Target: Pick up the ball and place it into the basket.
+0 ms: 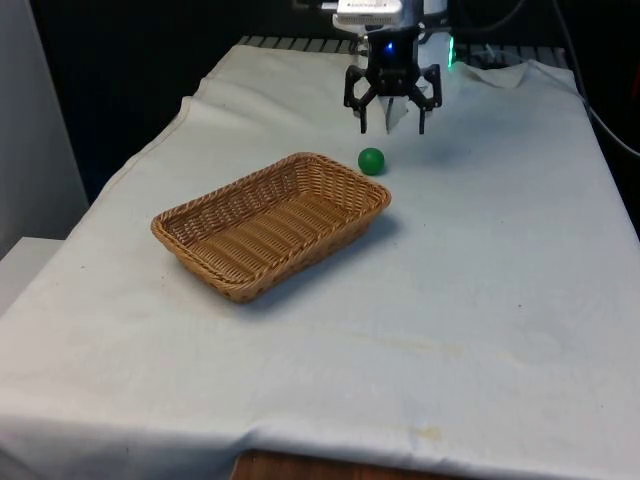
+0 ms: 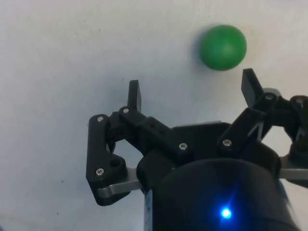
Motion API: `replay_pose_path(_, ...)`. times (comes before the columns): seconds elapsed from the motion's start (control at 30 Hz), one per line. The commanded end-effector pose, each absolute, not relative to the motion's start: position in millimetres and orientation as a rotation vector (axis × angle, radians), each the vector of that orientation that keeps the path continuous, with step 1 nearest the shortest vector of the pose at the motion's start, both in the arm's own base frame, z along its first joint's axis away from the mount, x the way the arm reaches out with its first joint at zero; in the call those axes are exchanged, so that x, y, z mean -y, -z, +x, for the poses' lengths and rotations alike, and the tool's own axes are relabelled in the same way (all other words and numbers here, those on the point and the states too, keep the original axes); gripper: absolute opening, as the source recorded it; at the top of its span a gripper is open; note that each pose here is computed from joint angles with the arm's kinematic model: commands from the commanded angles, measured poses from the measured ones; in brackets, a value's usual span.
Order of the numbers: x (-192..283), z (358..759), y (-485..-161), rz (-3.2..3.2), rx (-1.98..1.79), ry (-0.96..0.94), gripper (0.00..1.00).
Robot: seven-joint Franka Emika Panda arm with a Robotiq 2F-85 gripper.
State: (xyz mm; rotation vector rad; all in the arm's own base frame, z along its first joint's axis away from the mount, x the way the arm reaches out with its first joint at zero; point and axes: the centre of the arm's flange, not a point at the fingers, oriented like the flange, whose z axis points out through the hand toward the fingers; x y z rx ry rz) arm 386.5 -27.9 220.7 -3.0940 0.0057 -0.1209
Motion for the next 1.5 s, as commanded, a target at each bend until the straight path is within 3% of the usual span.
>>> replay_pose_path(0.0, 23.9, 385.6, -221.6, -3.083, -0.004, 0.143, 1.00)
replay_pose_path(1.47, 55.8, 394.4, -183.8, -3.197, 0.014, 0.075, 1.00)
